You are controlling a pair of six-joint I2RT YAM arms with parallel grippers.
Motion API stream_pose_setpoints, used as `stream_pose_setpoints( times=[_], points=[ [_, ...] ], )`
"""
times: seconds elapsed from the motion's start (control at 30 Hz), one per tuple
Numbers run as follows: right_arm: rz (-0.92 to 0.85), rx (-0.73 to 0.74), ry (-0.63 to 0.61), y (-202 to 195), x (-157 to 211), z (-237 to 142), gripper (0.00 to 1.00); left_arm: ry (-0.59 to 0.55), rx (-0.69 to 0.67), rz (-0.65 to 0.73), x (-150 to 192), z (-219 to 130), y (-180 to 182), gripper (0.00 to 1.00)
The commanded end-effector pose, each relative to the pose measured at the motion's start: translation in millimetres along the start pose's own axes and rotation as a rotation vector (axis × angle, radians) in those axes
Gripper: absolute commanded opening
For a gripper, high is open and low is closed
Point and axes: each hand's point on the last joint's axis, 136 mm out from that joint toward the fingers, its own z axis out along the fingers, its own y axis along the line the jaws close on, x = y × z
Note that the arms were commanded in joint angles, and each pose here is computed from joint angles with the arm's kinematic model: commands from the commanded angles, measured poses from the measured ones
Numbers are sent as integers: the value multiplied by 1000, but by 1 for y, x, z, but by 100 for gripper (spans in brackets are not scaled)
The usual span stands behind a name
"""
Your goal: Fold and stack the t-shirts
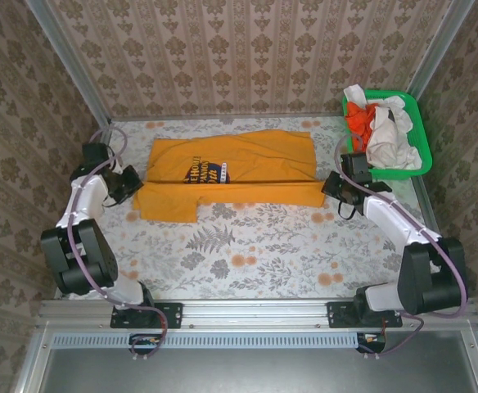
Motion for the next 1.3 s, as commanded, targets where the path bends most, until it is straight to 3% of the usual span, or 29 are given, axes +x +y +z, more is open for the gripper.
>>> stream_pose_setpoints(
  times=[0.0,0.73,1.23,1.27],
  points=[
    [1,75,-42,-13,-17,6,0,-52,-27,46,-22,0,-6,0],
    [14,130,-9,-20,-30,55,0,-18,-61,65,-51,48,-2,0],
    [-58,66,55,4,-42,83,0,-8,-63,42,-57,66,5,0],
    [-61,65,54,4,-44,84,2,-8,-56,40,-58,68,4,3]
  ],
)
